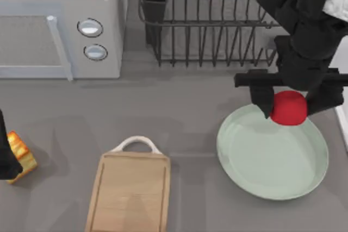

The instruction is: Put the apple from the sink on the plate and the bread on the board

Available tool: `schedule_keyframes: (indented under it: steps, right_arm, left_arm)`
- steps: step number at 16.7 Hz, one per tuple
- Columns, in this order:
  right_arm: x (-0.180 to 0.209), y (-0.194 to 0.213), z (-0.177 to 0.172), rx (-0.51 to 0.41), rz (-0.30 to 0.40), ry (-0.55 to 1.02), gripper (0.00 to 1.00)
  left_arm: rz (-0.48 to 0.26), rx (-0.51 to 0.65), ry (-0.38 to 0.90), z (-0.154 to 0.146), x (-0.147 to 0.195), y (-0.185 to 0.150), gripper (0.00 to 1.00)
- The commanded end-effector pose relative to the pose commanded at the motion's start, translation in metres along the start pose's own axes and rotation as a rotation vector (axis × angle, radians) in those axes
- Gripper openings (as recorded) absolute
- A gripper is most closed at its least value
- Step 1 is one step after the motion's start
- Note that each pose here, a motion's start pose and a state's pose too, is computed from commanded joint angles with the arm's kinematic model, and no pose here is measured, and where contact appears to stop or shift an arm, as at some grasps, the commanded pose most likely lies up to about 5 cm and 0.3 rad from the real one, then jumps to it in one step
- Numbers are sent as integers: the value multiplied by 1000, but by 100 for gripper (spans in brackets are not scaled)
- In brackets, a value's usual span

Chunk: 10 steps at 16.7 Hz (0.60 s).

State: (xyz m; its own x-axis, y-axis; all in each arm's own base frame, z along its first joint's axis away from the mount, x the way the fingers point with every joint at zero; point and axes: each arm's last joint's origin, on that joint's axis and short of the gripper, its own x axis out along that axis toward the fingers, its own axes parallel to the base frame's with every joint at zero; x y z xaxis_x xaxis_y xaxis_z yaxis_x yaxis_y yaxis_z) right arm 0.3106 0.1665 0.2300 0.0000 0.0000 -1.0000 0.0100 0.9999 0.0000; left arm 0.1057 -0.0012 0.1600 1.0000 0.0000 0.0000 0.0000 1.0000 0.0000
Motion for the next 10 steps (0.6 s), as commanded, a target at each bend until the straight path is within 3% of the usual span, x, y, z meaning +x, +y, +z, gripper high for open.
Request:
schedule_keyframes:
  steps: [10]
  right_arm:
    - [0,0,0,0,0,0,75]
  left_arm:
    - [0,0,0,0,0,0,100]
